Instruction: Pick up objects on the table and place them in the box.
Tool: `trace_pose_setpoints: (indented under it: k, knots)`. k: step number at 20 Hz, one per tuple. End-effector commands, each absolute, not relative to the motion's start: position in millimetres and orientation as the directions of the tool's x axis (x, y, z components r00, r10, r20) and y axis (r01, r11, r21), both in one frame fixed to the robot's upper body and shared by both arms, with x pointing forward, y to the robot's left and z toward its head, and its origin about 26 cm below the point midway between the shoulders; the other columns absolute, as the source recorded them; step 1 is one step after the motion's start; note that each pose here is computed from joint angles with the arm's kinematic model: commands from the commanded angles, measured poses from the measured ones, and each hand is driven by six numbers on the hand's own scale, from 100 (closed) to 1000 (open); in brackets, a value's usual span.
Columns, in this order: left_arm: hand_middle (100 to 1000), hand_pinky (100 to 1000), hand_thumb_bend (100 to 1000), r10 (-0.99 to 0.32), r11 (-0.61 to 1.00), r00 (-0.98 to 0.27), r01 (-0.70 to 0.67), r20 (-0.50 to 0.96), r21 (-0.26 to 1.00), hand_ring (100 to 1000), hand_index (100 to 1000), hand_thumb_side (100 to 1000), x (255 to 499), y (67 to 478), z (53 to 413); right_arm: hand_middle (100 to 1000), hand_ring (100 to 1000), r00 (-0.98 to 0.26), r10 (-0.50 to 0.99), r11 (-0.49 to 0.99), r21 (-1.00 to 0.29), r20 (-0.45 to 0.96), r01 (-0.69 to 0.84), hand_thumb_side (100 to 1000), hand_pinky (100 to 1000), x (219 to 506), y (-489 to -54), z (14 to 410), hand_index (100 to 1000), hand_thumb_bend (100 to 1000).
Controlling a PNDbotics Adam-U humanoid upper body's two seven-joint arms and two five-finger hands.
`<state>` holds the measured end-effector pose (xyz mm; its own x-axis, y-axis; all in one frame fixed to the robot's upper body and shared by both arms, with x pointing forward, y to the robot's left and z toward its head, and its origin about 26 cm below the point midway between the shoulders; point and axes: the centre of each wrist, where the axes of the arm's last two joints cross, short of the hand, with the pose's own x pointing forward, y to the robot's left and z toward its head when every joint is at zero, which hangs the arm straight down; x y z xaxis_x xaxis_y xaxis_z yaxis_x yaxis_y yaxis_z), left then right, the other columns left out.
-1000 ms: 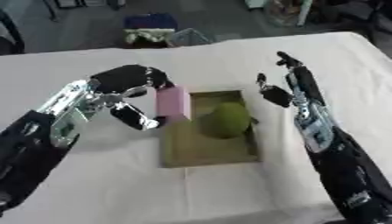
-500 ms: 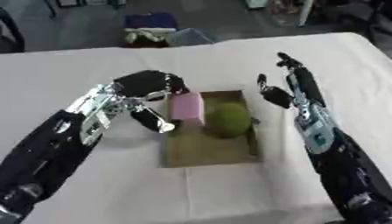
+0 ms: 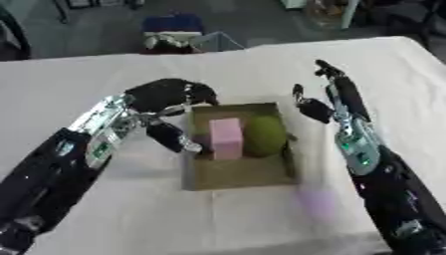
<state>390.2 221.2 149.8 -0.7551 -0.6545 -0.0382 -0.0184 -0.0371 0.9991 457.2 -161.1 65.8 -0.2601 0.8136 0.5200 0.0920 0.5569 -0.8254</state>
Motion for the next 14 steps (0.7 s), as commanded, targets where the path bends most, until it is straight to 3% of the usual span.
trace_pose_setpoints:
  k: [1, 7, 14]
  knots:
    - [794, 810, 451, -0.682, 0.033, -0.730, -0.092, -0.045, 0.995, 761, 870, 774, 381, 235, 176, 785, 938, -0.280, 0.814, 0.557, -0.821, 0.509, 0.125, 463, 777, 462, -163, 81, 969, 173]
    - [712, 783, 196, -0.732, 0.269, -0.676, -0.173, 0.085, 0.947, 688, 819, 697, 356, 251, 189, 785, 938, -0.274, 0.815, 0.558, -0.818, 0.511, 0.135, 463, 777, 463, -167, 83, 969, 175]
    - [651, 727, 100, -0.756, 0.529, -0.595, -0.310, 0.272, 0.790, 621, 773, 738, 318, 280, 200, 785, 938, -0.264, 0.818, 0.559, -0.816, 0.511, 0.150, 463, 776, 463, -173, 85, 969, 177]
